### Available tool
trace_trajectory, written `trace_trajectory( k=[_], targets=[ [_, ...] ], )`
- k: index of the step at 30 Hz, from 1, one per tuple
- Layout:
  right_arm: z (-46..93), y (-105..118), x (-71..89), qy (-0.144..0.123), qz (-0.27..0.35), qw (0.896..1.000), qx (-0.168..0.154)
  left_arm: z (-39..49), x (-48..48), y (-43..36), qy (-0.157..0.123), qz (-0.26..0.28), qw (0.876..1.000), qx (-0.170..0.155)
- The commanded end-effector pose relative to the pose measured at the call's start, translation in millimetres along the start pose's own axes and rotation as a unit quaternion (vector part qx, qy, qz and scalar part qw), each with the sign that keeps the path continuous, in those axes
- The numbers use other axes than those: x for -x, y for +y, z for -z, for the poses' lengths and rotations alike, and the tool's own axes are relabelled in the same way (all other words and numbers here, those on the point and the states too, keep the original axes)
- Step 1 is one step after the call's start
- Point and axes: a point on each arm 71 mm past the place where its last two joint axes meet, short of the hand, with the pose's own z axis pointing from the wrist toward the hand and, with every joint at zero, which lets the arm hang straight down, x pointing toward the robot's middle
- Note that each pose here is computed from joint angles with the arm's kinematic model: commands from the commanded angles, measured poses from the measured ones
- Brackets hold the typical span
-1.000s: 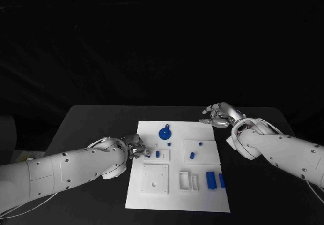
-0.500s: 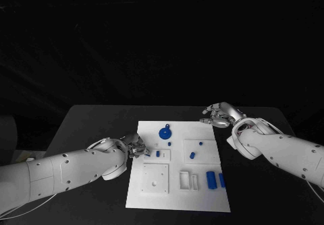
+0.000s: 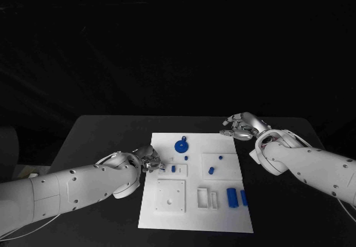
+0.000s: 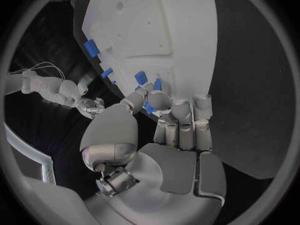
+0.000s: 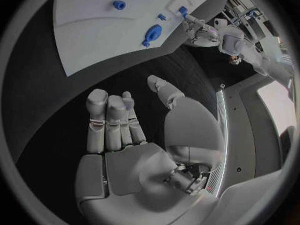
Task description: Assemble the parts on the task board
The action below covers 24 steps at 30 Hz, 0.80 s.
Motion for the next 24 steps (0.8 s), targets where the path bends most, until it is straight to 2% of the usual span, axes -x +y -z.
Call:
trace_trajectory(
  k=[1, 8, 24],
  targets=[
    [0.2, 1.1, -1.2, 0.006, 0.001, 1.000, 0.005, -0.4, -2.3, -2.0, -0.005, -0.003, 1.000, -0.009],
    [0.2, 0.9, -1.3, 0.008, 0.001, 1.000, 0.005, -1.1, -8.2, -1.7, 0.002, -0.004, 1.000, -0.009],
    [0.4, 0.2, -1.0, 0.008, 0.001, 1.000, 0.004, 0.6, -10.3, 1.0, 0.013, -0.016, 1.000, -0.005]
  ],
)
